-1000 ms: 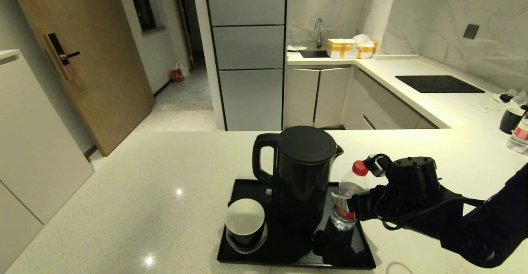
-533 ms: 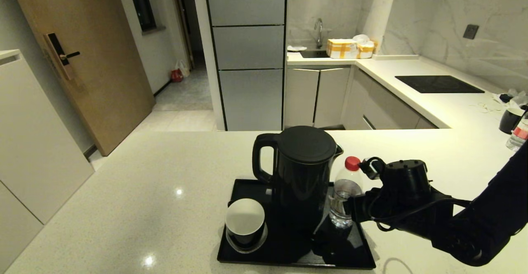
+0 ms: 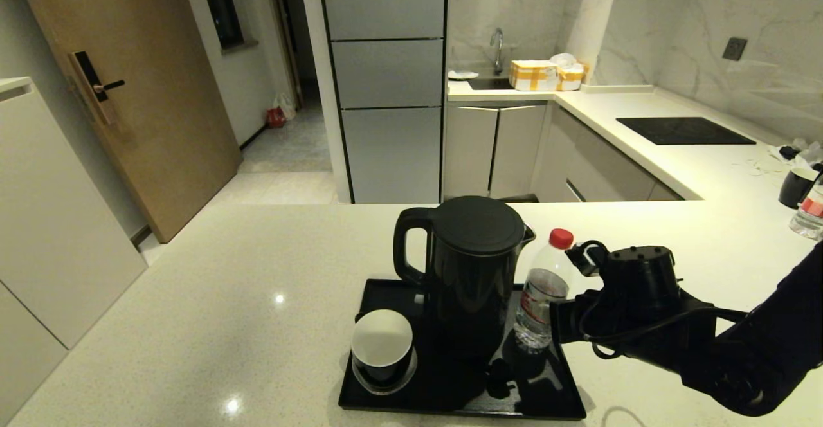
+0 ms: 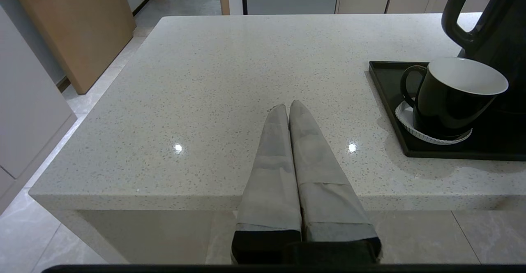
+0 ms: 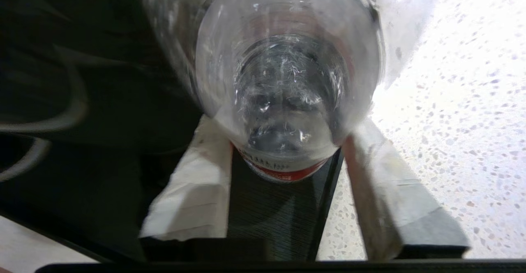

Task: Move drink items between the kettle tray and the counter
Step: Pick up the bottled water, then place it on the right

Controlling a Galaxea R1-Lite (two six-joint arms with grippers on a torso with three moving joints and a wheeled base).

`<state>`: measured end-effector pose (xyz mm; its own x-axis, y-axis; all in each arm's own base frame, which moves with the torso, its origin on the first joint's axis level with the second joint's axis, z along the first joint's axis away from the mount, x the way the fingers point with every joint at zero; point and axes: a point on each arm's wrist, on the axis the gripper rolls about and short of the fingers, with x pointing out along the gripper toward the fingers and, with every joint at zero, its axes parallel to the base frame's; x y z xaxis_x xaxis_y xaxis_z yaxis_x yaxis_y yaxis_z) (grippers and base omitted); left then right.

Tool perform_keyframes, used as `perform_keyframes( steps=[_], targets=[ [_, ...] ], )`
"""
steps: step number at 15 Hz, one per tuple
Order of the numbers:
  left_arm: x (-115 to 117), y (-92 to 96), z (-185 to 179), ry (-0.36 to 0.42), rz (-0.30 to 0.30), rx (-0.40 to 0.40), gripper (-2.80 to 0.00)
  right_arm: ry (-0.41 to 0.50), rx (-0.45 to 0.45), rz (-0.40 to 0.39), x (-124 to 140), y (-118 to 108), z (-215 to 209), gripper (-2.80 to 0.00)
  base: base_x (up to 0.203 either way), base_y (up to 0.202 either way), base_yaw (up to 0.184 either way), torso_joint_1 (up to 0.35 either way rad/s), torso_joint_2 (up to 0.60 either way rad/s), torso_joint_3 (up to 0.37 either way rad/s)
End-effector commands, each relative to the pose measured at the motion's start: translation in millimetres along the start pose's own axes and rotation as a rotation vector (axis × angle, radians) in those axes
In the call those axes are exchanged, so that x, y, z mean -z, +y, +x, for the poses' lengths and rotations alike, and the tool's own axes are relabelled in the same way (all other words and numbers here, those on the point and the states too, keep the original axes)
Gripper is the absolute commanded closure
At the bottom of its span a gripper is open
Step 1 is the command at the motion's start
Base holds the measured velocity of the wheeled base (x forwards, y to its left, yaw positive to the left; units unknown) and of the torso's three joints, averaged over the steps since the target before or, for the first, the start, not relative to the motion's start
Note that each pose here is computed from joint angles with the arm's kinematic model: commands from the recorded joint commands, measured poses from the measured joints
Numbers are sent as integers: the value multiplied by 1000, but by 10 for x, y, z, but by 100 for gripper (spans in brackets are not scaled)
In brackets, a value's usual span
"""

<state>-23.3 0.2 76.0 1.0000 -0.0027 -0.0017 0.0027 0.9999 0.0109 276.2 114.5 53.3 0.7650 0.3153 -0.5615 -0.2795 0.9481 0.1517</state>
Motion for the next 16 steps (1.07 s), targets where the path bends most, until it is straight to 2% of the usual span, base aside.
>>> perform_keyframes(
  steps=[1, 6, 8, 10, 13, 16],
  targets=[
    [0, 0, 0, 0, 0, 0, 0, -22, -4, 6, -37, 10, -67, 0, 0, 0, 0, 0, 0, 0],
    [0, 0, 0, 0, 0, 0, 0, -34, 8, 5, -50, 7, -97, 0, 0, 0, 0, 0, 0, 0],
    [0, 0, 0, 1, 0, -1, 0, -94, 113, 15, -189, -53, -192, 0, 0, 0, 0, 0, 0, 0],
    [0, 0, 0, 0, 0, -1, 0, -114, 188, 34, -289, -154, -250, 0, 0, 0, 0, 0, 0, 0],
    [0, 0, 0, 0, 0, -1, 0, -176, 350, 122, -510, -584, -424, 0, 0, 0, 0, 0, 0, 0],
    [0, 0, 0, 0, 0, 0, 0, -166, 502, 190, -458, -975, -394, 0, 0, 0, 0, 0, 0, 0]
  ],
)
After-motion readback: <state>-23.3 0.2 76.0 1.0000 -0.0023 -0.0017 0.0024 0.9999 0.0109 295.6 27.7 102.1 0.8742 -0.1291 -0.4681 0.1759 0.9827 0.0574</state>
